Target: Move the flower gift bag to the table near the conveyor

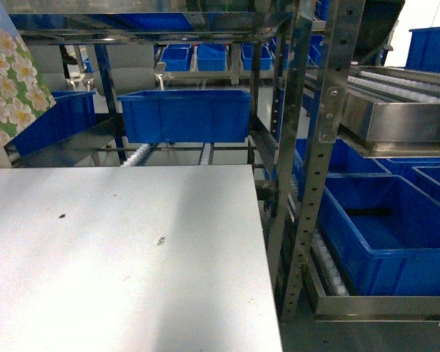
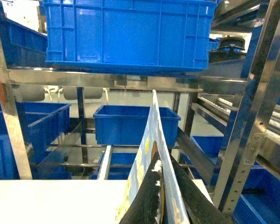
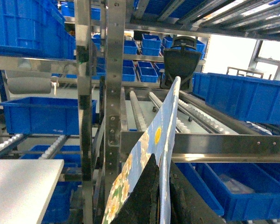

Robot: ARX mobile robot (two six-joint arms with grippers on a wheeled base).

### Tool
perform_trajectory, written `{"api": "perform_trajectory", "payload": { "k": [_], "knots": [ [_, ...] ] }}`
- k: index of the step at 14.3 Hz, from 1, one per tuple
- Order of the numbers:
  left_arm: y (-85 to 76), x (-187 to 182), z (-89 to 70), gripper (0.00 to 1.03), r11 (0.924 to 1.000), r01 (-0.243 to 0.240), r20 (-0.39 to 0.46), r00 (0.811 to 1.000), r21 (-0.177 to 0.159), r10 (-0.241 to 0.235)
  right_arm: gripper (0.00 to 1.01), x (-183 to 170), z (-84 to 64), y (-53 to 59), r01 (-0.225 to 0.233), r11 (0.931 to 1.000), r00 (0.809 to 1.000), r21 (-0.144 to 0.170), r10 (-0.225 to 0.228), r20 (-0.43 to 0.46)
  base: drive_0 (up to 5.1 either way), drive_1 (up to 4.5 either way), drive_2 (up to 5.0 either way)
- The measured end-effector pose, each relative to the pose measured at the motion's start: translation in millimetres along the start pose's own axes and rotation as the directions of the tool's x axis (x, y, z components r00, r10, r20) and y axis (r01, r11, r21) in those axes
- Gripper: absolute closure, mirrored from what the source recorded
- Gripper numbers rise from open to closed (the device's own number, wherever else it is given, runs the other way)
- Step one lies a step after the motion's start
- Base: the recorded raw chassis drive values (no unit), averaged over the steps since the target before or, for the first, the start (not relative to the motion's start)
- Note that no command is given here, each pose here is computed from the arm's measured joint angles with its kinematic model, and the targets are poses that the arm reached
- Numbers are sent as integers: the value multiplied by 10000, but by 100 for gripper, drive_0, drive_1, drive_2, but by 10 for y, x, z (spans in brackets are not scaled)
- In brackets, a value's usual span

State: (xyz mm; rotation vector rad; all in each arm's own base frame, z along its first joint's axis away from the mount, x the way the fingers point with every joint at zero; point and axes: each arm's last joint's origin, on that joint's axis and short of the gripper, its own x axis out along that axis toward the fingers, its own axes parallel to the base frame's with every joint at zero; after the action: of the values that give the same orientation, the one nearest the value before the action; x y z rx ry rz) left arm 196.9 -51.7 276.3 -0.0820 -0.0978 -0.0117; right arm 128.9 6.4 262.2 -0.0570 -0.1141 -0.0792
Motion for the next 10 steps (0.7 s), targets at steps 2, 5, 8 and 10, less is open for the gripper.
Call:
{"api": "perform_trajectory", "payload": {
  "k": [2,5,8,10],
  "knots": [
    [-2,0,-1,101,10000,7,-8,10000,1,-7,98,0,0,0,0,10000,10000,-3,0,4,-475,99,369],
    [-2,0,0,101,10000,8,-1,10000,-1,-8,98,0,1,0,1,10000,10000,-1,-1,15,-477,128,357],
    [-2,0,1,101,10000,8,7,10000,-3,-8,98,0,2,0,2,10000,10000,0,-2,23,-489,213,272],
    [-2,0,1,101,10000,12,6,10000,-3,-12,98,0,2,0,2,10000,10000,0,-2,23,-480,257,257]
  ]
}}
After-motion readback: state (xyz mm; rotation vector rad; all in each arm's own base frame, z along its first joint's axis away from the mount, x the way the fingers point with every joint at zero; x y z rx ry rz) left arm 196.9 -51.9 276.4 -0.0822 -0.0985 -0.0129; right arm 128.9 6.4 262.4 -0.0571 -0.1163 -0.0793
